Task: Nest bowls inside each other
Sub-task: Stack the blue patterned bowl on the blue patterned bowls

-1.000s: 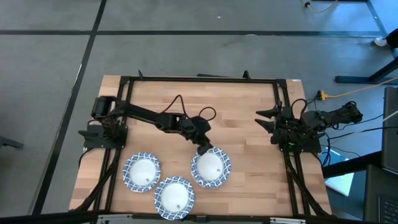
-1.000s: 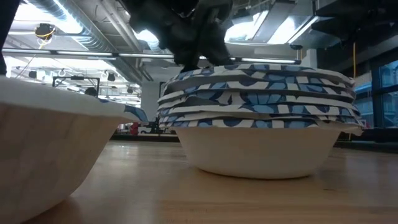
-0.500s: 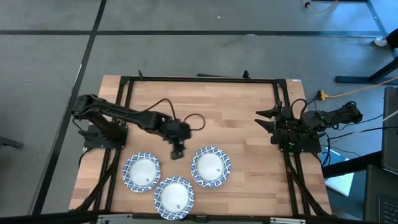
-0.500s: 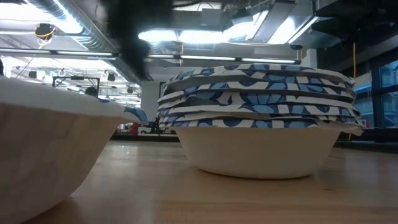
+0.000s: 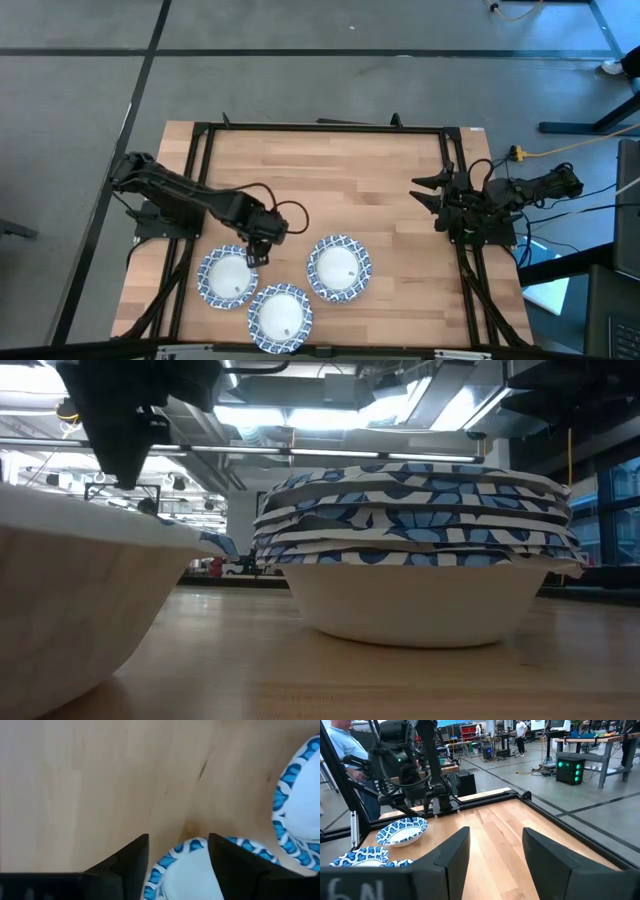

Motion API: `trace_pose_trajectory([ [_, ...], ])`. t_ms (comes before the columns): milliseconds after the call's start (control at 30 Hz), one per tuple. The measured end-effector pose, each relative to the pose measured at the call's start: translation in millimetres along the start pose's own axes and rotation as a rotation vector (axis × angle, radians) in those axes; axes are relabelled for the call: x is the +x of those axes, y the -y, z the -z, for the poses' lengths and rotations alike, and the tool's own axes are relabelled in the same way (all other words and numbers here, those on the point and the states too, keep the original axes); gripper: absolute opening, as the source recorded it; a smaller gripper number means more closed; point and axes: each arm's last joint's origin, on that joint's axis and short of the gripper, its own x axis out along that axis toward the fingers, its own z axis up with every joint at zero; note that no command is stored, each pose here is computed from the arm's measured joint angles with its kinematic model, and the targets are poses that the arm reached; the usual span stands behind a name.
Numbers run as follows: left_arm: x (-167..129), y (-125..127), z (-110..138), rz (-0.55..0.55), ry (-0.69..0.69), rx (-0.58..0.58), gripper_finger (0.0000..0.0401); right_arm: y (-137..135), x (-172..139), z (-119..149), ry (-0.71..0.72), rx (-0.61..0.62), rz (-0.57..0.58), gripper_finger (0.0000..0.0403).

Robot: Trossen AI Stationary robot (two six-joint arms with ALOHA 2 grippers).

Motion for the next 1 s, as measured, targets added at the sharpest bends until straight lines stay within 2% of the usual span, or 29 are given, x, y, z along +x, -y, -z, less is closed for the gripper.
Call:
trace_pose_trajectory([
  [167,0,8,2,0.03,0.009,-0.117,0.0197,0,0,0,0.0,0.0,0.0,0.0182],
  [233,0,10,1,0.043,0.024,-0.13,0.0197,0,0,0,0.0,-0.001,0.001,0.0182],
  [367,2,10,7,0.014,-0.04,-0.036,0.0197,0,0,0,0.0,-0.001,0.001,0.0182],
  [600,18,14,24,-0.056,-0.127,0.252,0.0197,0,0,0,-0.003,0.001,0.002,0.0182],
  [800,37,14,29,-0.084,-0.186,0.29,0.0197,0,0,1,-0.012,-0.006,0.004,0.0182],
  [1000,53,14,31,-0.011,-0.164,0.297,0.0197,0,0,2,-0.016,-0.008,0.005,0.0182],
])
